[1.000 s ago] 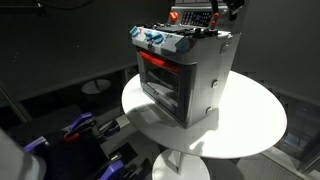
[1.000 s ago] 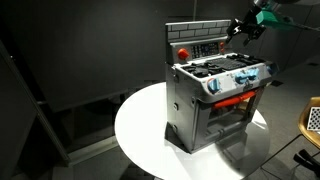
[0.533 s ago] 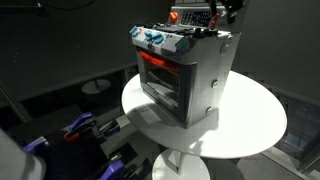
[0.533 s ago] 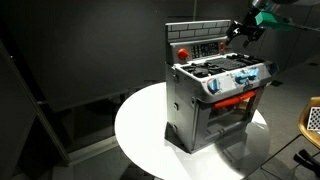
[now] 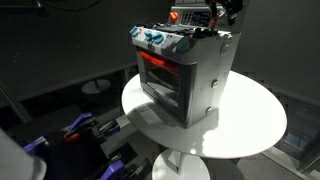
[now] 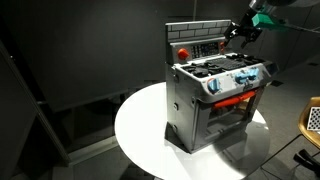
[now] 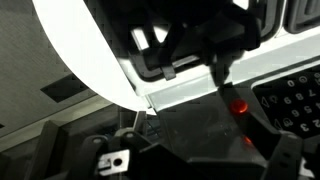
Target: Push the top orange button on the right side of the stove button display
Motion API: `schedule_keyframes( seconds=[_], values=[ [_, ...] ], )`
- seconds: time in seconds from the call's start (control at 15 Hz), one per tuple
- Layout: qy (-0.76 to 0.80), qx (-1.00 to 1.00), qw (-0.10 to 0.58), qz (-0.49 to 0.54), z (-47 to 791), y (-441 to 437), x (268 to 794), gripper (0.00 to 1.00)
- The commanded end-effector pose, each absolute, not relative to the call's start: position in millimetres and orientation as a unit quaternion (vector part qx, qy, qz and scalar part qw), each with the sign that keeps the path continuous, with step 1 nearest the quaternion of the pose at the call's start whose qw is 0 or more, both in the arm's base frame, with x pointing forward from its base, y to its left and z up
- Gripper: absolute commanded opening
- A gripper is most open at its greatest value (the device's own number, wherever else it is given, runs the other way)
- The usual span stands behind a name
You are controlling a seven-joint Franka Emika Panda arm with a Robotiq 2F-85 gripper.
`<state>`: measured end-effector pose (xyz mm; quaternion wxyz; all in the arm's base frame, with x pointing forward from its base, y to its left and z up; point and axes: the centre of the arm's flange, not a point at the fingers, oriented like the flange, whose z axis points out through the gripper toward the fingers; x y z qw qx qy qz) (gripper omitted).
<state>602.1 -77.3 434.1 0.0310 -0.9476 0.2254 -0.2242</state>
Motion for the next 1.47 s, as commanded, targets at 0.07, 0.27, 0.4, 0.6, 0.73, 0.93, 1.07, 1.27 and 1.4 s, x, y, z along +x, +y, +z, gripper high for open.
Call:
schedule_keyframes(
  seconds=[0.07, 0.27, 0.4, 0.6, 0.73, 0.93, 1.07, 1.27, 1.4],
  values=[
    [0.227, -0.948, 0.035, -0.218, 437, -71, 623, 1.00],
    [0.224, -0.949, 0.036, -0.217, 437, -70, 625, 1.00],
    [0.224, -0.950, 0.036, -0.215, 438, -72, 622, 1.00],
    [0.224, -0.953, 0.034, -0.200, 440, -76, 612, 1.00],
    [0.220, -0.957, 0.035, -0.184, 441, -78, 603, 1.00],
    [0.215, -0.963, 0.032, -0.162, 445, -79, 589, 1.00],
    [0.214, -0.965, 0.026, -0.150, 450, -81, 581, 1.00],
    [0.208, -0.970, 0.023, -0.124, 459, -84, 566, 1.00],
    [0.200, -0.974, 0.022, -0.107, 463, -86, 555, 1.00]
  ],
)
